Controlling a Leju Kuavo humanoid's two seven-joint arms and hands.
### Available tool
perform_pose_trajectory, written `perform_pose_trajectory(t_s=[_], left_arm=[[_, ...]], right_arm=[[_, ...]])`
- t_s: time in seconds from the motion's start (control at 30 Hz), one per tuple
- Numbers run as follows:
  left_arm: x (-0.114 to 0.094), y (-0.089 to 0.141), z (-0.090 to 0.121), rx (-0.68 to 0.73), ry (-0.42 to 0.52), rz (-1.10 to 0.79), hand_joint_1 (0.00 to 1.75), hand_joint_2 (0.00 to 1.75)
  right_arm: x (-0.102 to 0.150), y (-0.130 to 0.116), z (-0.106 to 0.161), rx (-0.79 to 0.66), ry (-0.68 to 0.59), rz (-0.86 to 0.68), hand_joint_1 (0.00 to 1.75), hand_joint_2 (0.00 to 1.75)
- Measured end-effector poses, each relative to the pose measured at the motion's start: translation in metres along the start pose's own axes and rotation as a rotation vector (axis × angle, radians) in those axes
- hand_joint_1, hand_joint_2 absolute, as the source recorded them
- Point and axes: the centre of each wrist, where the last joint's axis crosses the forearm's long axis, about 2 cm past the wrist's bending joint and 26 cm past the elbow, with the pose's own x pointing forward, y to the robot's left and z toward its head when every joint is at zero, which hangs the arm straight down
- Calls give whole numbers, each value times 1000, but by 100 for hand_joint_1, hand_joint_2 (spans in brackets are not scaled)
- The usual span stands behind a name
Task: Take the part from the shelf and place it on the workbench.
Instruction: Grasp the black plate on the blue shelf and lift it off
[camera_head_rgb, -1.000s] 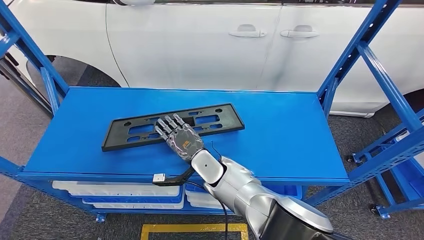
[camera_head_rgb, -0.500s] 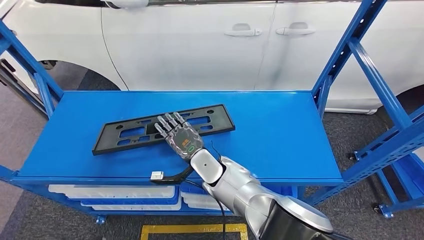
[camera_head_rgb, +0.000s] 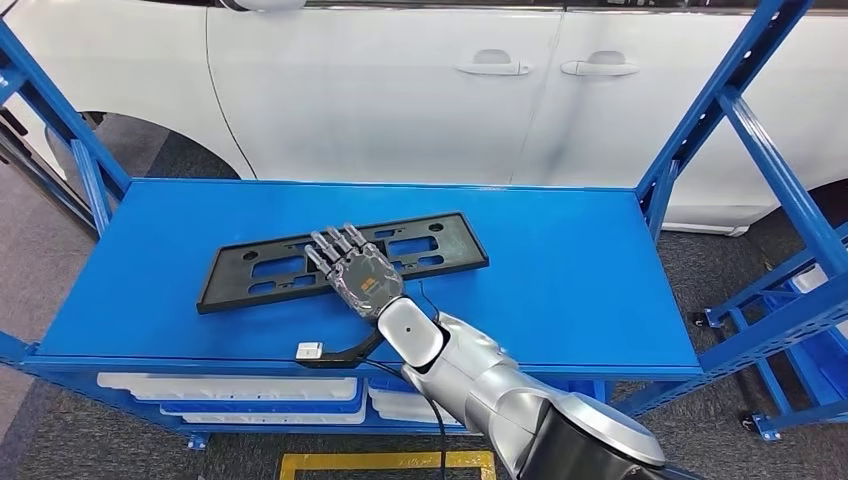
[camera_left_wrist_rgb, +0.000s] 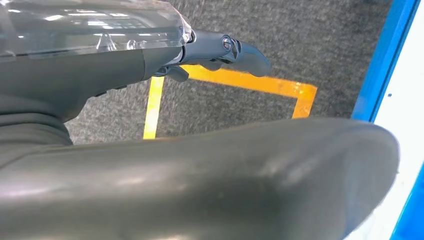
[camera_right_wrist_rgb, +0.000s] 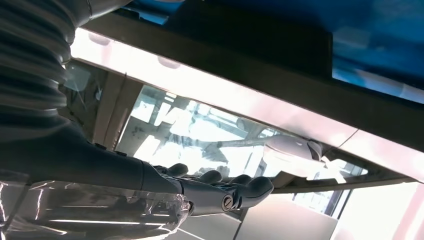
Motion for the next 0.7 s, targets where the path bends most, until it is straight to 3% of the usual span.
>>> perform_pose_trajectory(t_s=[0.7], left_arm=[[0,-3,0,-3,1,2,0,0]], right_arm=[[1,2,2,2,9,-15,0,175]])
